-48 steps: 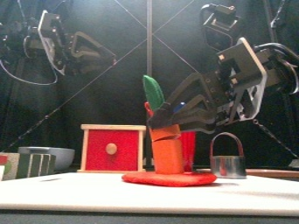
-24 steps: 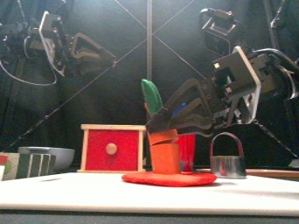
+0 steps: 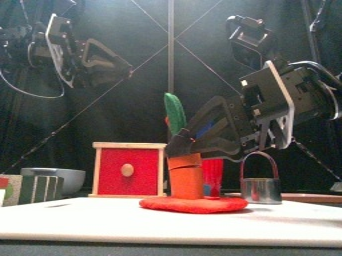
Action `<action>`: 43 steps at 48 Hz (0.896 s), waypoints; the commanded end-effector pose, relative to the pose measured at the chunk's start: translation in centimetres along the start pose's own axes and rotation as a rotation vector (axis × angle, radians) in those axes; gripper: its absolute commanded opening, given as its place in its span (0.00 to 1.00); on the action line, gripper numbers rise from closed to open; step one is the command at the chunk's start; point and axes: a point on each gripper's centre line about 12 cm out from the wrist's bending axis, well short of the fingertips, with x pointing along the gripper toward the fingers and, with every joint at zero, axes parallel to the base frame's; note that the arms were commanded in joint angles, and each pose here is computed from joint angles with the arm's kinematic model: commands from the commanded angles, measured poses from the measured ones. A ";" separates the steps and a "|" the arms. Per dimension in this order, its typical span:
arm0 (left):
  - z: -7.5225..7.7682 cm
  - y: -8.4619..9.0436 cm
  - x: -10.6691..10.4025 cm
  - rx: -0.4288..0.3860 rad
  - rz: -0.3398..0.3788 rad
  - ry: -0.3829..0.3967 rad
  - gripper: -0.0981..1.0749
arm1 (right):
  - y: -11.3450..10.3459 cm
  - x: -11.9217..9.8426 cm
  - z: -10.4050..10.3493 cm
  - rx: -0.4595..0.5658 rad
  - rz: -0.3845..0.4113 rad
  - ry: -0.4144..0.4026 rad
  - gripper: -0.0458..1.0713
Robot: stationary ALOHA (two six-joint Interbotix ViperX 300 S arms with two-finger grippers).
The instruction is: Stand carrot up right
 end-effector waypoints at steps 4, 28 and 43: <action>0.4 -0.1 0.2 -0.006 0.000 -0.014 0.62 | 0.0 -0.3 0.4 0.024 0.003 0.012 0.60; 0.5 0.0 0.3 -0.021 0.015 -0.012 0.62 | 0.1 -0.5 0.3 0.022 0.009 0.039 0.75; 0.4 0.1 0.3 -0.030 0.023 -0.008 0.62 | 0.2 -0.7 0.7 0.021 0.015 0.027 0.77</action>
